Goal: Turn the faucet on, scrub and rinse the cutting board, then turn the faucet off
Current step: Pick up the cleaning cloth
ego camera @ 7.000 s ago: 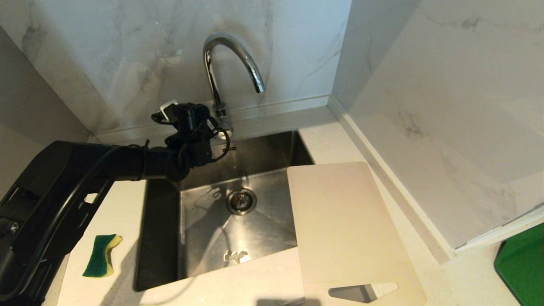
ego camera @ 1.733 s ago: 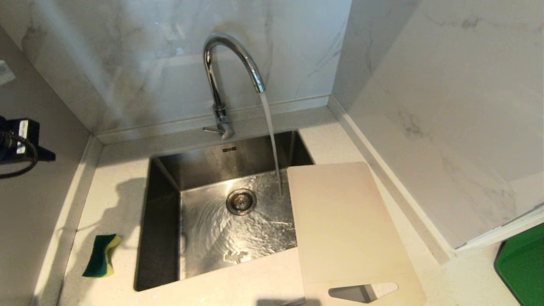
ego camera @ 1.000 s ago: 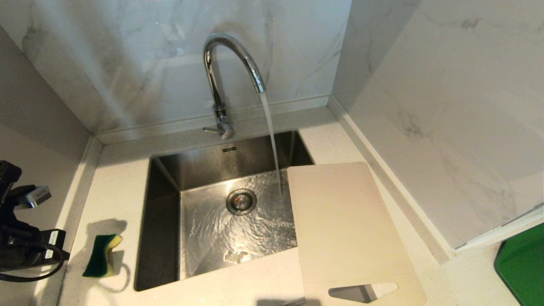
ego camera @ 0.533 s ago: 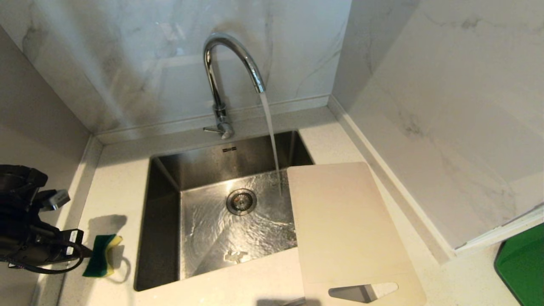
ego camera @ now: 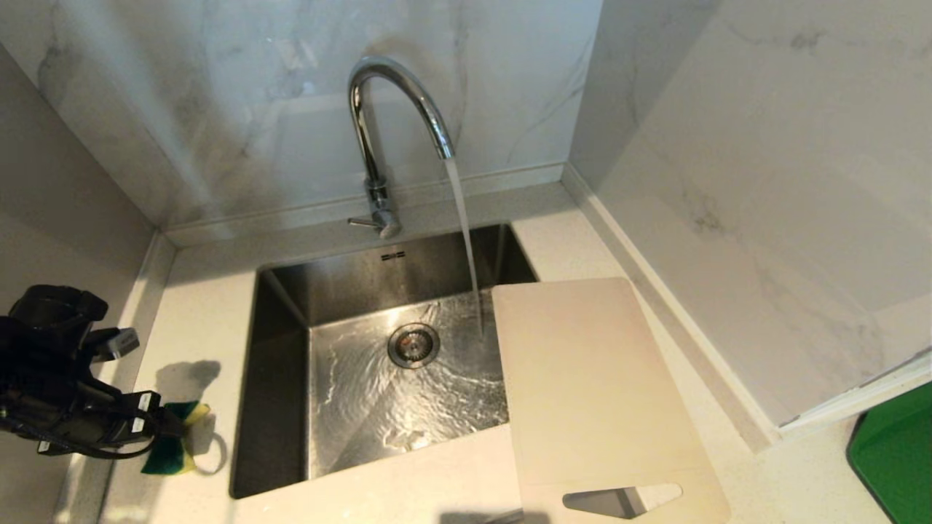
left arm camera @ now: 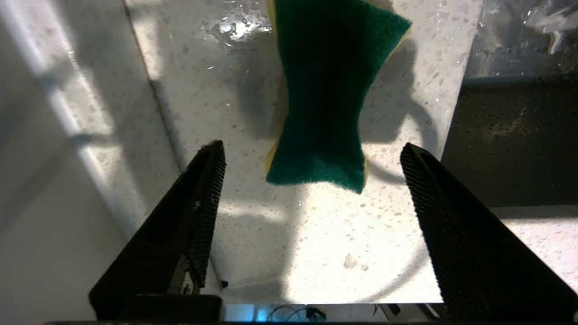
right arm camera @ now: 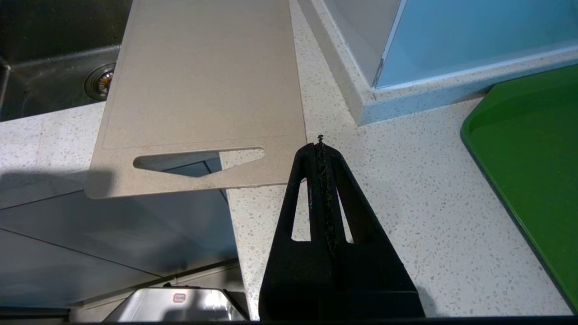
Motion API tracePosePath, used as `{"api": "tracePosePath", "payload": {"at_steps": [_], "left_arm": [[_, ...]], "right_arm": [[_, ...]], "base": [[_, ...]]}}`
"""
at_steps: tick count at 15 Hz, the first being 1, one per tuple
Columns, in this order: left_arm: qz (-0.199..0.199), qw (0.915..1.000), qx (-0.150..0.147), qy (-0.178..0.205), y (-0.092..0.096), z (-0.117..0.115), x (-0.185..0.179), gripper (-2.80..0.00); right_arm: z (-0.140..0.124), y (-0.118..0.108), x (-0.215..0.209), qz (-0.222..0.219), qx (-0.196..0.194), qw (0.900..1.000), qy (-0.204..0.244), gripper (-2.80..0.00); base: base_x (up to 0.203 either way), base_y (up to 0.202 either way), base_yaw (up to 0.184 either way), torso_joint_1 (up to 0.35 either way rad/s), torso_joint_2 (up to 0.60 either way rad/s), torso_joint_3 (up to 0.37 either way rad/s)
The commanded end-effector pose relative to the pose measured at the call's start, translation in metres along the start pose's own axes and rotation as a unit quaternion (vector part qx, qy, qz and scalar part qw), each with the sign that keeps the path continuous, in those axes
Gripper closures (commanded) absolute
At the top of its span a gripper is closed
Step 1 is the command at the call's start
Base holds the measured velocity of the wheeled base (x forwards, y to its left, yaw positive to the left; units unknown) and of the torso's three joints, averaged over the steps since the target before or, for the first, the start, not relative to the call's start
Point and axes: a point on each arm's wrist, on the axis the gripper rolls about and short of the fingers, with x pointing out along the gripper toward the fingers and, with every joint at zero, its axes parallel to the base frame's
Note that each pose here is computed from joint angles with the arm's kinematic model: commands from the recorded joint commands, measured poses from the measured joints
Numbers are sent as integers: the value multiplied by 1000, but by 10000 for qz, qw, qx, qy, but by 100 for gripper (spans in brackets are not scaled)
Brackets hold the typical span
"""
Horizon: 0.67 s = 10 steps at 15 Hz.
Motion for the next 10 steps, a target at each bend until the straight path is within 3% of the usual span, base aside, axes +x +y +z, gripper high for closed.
{"api": "tracePosePath", "payload": {"at_steps": [1,10], "left_arm": [[13,9999,5,158,-1,5,15,-280],[-80,9999,90,97,0,15,29,-280]], "right_arm": [[0,0,0,4,0,10000,7,0],[0,0,0,-1,0,10000,5,0]], "base": [[0,0,0,0,0,0],[0,0,0,0,0,0]]}}
